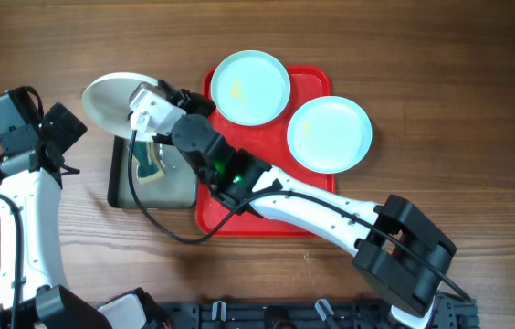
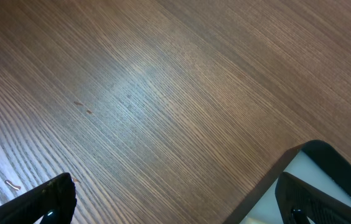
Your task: Clean dirty plates on tray and stack at the side
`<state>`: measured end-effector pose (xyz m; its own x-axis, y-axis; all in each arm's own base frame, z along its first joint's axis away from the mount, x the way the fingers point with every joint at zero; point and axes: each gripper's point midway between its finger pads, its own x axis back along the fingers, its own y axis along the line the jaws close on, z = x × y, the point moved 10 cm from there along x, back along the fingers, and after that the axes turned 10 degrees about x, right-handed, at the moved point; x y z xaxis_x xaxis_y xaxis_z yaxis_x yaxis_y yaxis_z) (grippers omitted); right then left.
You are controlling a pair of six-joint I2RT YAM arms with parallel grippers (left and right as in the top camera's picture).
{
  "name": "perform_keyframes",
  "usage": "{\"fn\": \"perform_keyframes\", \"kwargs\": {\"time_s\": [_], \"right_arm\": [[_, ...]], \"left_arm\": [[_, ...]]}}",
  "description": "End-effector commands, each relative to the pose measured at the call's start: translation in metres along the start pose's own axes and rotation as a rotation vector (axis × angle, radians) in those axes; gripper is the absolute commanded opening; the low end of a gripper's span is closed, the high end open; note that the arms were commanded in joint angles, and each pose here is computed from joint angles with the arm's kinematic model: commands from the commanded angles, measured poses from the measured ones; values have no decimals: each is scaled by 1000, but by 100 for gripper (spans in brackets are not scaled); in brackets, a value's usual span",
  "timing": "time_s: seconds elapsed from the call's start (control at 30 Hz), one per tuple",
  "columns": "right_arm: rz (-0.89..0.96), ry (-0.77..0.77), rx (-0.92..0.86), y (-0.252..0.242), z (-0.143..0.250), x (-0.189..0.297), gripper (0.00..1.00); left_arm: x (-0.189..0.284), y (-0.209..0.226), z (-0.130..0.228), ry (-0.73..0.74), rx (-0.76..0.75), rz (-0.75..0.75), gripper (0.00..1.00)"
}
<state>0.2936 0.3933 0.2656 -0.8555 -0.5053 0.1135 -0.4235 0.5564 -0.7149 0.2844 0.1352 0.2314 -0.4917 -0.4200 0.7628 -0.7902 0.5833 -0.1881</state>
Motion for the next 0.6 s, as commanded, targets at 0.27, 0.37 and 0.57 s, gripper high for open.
{"fn": "perform_keyframes", "kwargs": {"time_s": [0.27, 0.37, 0.57], "right_arm": [[-16, -166, 579, 3, -21, 3, 5], [-18, -170, 587, 3, -21, 3, 4], [-24, -199, 668, 5, -22, 3, 4]], "left_arm": [[4, 0, -5, -21, 19, 4, 100], [4, 0, -5, -21, 19, 4, 100], [4, 0, -5, -21, 19, 4, 100]]}}
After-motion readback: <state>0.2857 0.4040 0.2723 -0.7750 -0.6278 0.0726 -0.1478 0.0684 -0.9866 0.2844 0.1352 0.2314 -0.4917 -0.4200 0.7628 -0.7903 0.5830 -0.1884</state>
